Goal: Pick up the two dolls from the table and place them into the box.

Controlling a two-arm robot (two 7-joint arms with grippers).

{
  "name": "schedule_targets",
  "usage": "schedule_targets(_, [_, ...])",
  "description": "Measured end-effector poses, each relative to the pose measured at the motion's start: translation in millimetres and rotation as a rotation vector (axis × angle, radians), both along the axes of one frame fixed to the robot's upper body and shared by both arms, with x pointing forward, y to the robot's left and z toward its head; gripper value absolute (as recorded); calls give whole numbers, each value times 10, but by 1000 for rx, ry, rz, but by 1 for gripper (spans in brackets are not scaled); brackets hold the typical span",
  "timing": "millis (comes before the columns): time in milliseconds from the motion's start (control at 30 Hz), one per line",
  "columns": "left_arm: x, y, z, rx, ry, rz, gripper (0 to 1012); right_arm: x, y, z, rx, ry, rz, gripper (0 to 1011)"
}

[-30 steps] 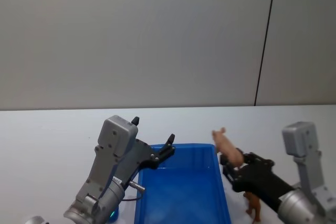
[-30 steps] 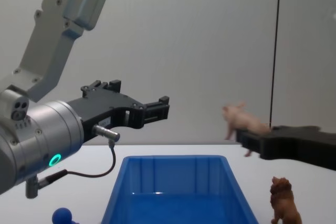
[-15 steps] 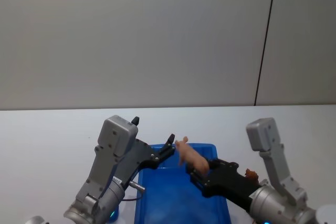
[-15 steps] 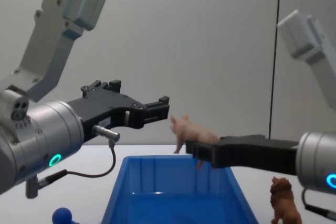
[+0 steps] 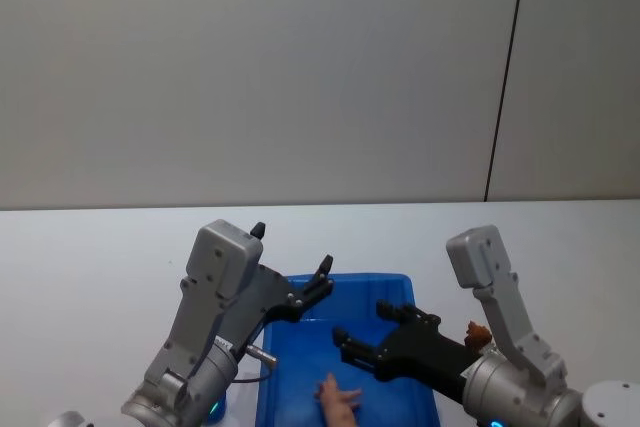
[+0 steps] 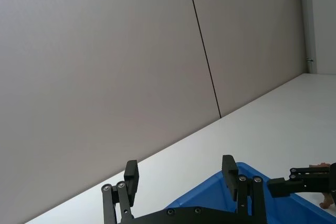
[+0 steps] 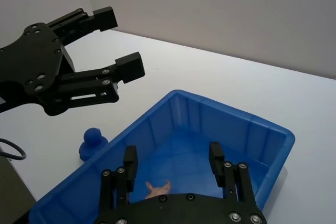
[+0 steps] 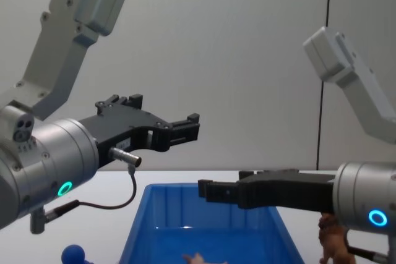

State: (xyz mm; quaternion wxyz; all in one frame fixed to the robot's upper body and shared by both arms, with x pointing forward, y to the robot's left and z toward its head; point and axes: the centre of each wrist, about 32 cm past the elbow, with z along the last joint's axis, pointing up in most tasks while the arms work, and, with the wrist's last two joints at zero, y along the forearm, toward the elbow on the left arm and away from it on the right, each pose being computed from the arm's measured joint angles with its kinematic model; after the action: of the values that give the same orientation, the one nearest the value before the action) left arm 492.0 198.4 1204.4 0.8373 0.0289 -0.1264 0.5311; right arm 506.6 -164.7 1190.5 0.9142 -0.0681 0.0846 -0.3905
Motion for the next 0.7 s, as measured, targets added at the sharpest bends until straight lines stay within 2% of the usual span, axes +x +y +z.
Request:
schedule_targets(200, [0, 0, 0, 0, 0, 0, 1002, -22, -22, 33, -21, -26, -32, 960])
schedule_targets(300, [0, 0, 0, 0, 0, 0, 1002, -42, -39, 52, -28, -40, -49, 1001])
schedule_targets(700, [0, 0, 0, 0, 0, 0, 1002, -221, -197, 146, -68, -94, -180, 1001])
